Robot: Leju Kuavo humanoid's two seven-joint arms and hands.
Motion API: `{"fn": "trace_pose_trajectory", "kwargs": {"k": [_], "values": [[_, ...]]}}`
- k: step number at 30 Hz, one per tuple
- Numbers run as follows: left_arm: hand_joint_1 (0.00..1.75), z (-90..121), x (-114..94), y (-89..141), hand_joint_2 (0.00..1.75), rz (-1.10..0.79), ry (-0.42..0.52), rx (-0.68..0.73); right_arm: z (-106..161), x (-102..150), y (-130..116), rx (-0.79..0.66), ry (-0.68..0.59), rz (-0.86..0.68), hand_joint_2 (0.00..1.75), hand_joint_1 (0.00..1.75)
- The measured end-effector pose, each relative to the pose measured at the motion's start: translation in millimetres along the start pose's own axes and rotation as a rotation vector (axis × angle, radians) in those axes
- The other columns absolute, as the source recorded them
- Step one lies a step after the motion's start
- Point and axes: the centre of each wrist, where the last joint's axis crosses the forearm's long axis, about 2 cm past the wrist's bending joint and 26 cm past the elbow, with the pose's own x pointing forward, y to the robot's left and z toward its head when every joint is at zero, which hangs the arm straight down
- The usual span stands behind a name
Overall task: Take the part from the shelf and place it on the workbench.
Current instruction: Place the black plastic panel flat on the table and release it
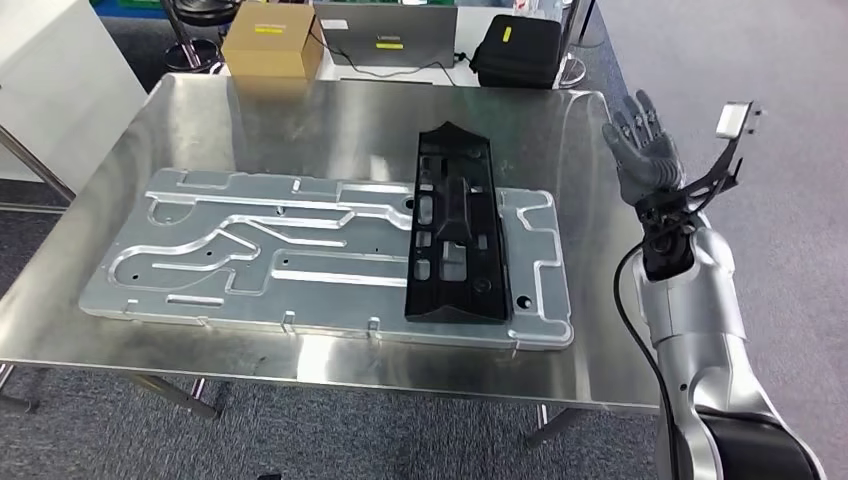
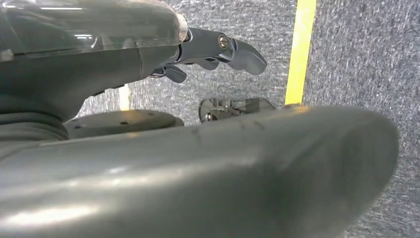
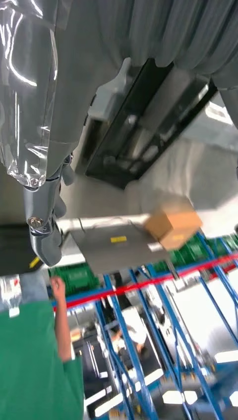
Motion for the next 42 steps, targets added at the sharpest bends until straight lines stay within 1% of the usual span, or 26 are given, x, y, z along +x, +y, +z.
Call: {"fn": "trace_pose_trajectory", "kwargs": {"k": [2, 6, 9, 11, 12, 14, 17, 21, 23, 28, 30, 34, 39, 42], "values": [[0.00, -0.1, 0.4, 0.0, 0.00, 0.000, -0.002, -0.001, 4.3, -2.7, -5.5, 0.013, 0.015, 0.033, 1.75, 0.00], [0.00, -0.6, 1.8, 0.0, 0.00, 0.000, -0.005, -0.005, 12.4, -2.6, -22.6, 0.041, 0.015, 0.068, 0.00, 0.00], [0.00, -0.2, -0.3, 1.0, 0.00, 0.001, 0.002, -0.001, 31.0, -17.1, -31.8, 0.064, -0.028, 0.088, 0.00, 0.00], [0.00, 0.1, -1.5, 1.4, 0.00, 0.006, 0.011, 0.010, 46.9, -26.2, -29.1, 0.102, -0.121, 0.152, 0.00, 0.00], [0.00, 0.2, -2.0, 1.7, 0.00, 0.010, 0.018, 0.017, 54.5, -30.5, -23.1, 0.126, -0.173, 0.189, 0.00, 0.00], [0.00, 0.5, -3.1, 2.5, 0.00, 0.022, 0.037, 0.034, 71.5, -41.6, -3.4, 0.180, -0.252, 0.250, 0.00, 0.00], [0.00, 0.6, -4.2, 3.9, 0.00, 0.046, 0.072, 0.059, 101.6, -63.0, 37.6, 0.270, -0.325, 0.302, 0.00, 0.00], [0.00, 0.4, -4.8, 5.6, 0.00, 0.070, 0.099, 0.077, 135.3, -82.0, 95.3, 0.384, -0.392, 0.293, 0.00, 0.00], [0.00, 0.5, -5.6, 6.2, 0.00, 0.076, 0.110, 0.081, 150.5, -89.2, 114.2, 0.422, -0.403, 0.275, 0.00, 0.00], [0.00, 0.0, -5.5, 8.0, 0.00, 0.090, 0.128, 0.087, 177.3, -98.1, 147.7, 0.483, -0.429, 0.255, 0.00, 0.00], [0.00, -0.3, -5.0, 8.6, 0.00, 0.094, 0.130, 0.087, 186.8, -102.2, 155.3, 0.494, -0.425, 0.242, 0.00, 0.00], [0.00, 0.0, -6.5, 9.1, 0.00, 0.105, 0.142, 0.075, 203.6, -110.6, 162.2, 0.493, -0.412, 0.208, 0.00, 0.00], [0.00, -0.6, -5.9, 10.3, 0.00, 0.101, 0.144, 0.064, 218.9, -118.8, 161.6, 0.468, -0.381, 0.191, 0.00, 0.00], [0.00, -0.7, -5.7, 10.5, 0.00, 0.093, 0.142, 0.060, 225.1, -119.4, 161.4, 0.444, -0.377, 0.193, 0.00, 0.00]]}}
